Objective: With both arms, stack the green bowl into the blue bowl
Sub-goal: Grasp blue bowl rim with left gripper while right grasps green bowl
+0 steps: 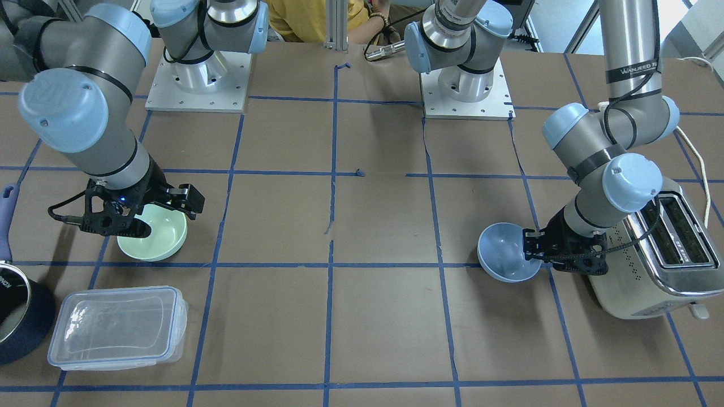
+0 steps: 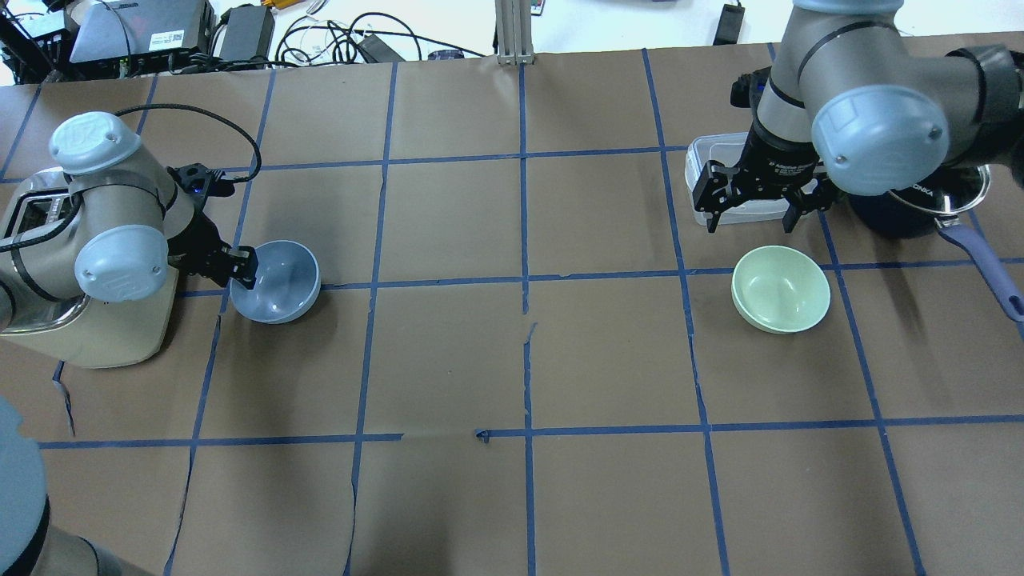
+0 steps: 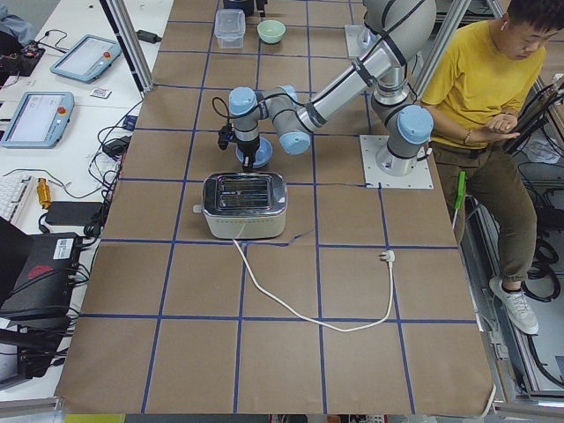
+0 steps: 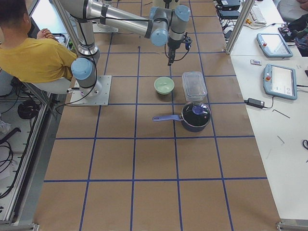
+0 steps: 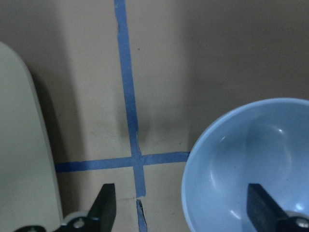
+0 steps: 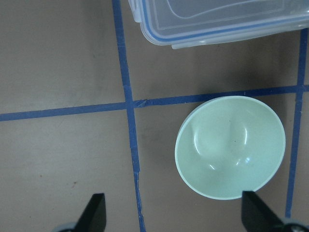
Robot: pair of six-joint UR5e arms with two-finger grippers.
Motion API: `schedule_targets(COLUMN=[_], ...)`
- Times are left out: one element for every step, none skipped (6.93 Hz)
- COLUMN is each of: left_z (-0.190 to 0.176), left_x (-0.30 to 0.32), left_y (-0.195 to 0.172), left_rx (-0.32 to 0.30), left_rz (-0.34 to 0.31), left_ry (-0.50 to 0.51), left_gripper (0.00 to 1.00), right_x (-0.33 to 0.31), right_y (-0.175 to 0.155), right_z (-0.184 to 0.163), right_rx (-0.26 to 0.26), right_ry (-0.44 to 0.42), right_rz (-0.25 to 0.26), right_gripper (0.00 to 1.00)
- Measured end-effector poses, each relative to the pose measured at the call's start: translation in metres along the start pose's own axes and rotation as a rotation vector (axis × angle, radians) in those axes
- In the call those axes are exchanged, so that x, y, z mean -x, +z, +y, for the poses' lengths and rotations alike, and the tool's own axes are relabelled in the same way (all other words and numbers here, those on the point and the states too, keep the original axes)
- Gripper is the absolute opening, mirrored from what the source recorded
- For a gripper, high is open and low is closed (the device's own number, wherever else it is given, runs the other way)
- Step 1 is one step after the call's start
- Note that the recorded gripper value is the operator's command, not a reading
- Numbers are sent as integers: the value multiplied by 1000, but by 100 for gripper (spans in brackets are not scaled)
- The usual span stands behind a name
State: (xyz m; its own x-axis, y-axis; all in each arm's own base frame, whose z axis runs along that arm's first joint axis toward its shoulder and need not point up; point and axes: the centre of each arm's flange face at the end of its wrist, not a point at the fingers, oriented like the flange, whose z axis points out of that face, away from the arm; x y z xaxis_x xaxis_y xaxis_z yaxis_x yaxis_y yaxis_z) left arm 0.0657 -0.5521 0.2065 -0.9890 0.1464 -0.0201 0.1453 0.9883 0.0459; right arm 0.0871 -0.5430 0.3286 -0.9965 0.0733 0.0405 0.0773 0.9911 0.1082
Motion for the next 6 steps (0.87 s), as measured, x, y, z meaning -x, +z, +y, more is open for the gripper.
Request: schedule_targets(left_z=[-1, -1, -3, -9, -20, -25], left_x=[1, 1, -5, -23, -66, -123], left_y=[-1, -6, -17, -32, -49, -62], left_rx=[-9, -17, -22, -17, -16, -13], left_rz=[29, 60, 102, 129, 133, 131], left_ry=[0, -10, -35, -72, -100, -130], left_gripper=[0, 0, 0, 0, 0, 0], right_x=[-14, -28, -35, -37, -37, -35], right_y=[21, 40, 56, 70, 81, 93], right_z=[-1, -4, -7, -10, -13, -17], right_rx=[1, -1, 0, 6, 18, 32], right_ry=[-11, -16, -13, -13, -16, -19], right_rz=[-5, -10, -17, -24, -29, -31], right_gripper=[100, 100, 100, 100, 100, 100])
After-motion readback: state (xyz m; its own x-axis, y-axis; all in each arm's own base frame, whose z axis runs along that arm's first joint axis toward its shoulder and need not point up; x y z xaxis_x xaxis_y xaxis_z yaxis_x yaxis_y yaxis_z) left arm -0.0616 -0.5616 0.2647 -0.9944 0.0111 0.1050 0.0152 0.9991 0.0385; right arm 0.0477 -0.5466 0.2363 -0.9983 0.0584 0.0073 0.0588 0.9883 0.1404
